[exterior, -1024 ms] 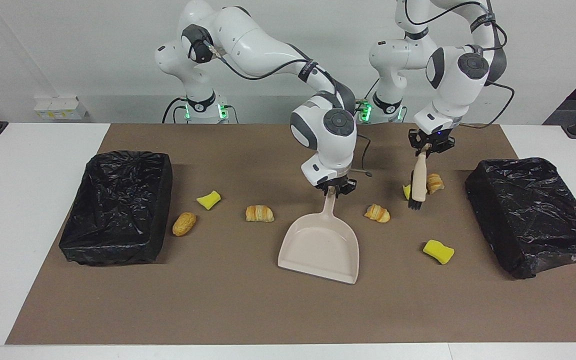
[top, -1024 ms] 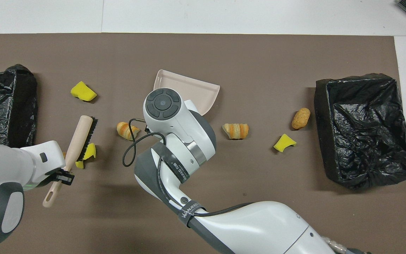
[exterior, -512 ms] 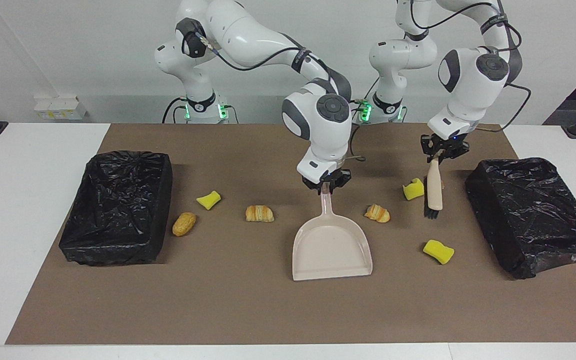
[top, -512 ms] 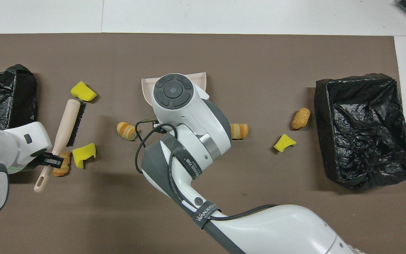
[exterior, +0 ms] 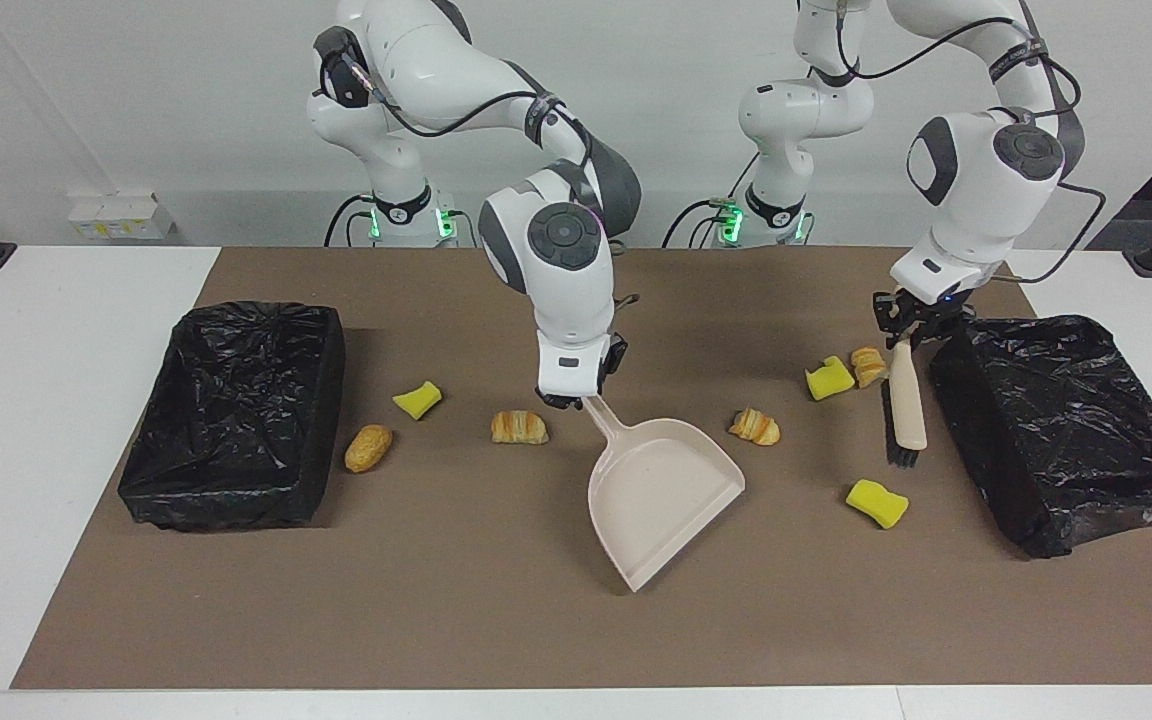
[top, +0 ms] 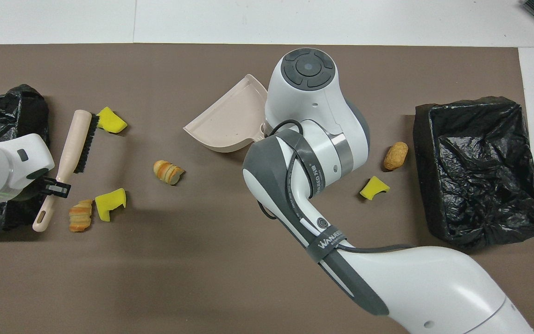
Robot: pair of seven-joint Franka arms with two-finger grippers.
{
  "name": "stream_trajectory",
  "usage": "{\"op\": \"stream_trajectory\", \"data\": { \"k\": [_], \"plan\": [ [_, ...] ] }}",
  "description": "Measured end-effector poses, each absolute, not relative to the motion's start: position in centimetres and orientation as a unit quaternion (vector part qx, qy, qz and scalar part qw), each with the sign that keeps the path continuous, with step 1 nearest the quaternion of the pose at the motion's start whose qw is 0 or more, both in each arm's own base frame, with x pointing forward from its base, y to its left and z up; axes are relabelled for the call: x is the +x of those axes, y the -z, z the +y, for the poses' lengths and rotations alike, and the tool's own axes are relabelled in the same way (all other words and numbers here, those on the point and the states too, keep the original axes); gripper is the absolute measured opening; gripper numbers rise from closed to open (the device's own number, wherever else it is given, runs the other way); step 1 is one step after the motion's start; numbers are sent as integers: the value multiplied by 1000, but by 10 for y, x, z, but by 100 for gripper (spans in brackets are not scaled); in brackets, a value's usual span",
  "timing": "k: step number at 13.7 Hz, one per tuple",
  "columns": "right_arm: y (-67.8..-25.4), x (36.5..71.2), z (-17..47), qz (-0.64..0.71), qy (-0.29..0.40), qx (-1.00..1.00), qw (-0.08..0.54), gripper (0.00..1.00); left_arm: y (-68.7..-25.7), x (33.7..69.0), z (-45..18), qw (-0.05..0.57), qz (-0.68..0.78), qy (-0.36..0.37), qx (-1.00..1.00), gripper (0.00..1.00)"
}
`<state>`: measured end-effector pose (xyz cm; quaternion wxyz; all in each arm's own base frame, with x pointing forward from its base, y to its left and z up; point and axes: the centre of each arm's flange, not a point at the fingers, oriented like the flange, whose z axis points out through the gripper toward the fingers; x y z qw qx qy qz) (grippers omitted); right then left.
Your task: Sweep and dump trash in bin
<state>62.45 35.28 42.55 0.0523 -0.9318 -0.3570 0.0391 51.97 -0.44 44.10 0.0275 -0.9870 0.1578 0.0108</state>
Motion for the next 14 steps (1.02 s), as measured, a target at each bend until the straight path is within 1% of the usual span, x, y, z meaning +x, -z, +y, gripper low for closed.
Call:
{"op": "stream_trajectory", "data": {
  "k": [3, 6, 8, 10, 12, 14],
  "plan": [
    [-424, 615, 348, -469, -58, -880, 51, 33, -421, 528, -1, 56, 177, -25, -982, 26],
    [-419, 596, 342, -554, -76, -828, 35, 33, -407, 558, 6, 61, 180, -22, -982, 26],
    [-413, 579, 344, -576, -84, -813, 18, 33, -394, 580, 8, 59, 180, -24, -982, 26],
    [-410, 559, 355, -592, -77, -802, 5, 33, -373, 596, 8, 55, 182, -24, -981, 26],
    [-407, 549, 352, -604, -85, -792, -25, 33, -358, 602, 5, 52, 186, -28, -981, 26],
    [-403, 548, 340, -603, -93, -791, -41, 33, -353, 601, -7, 49, 195, -32, -979, 26]
  ]
}}
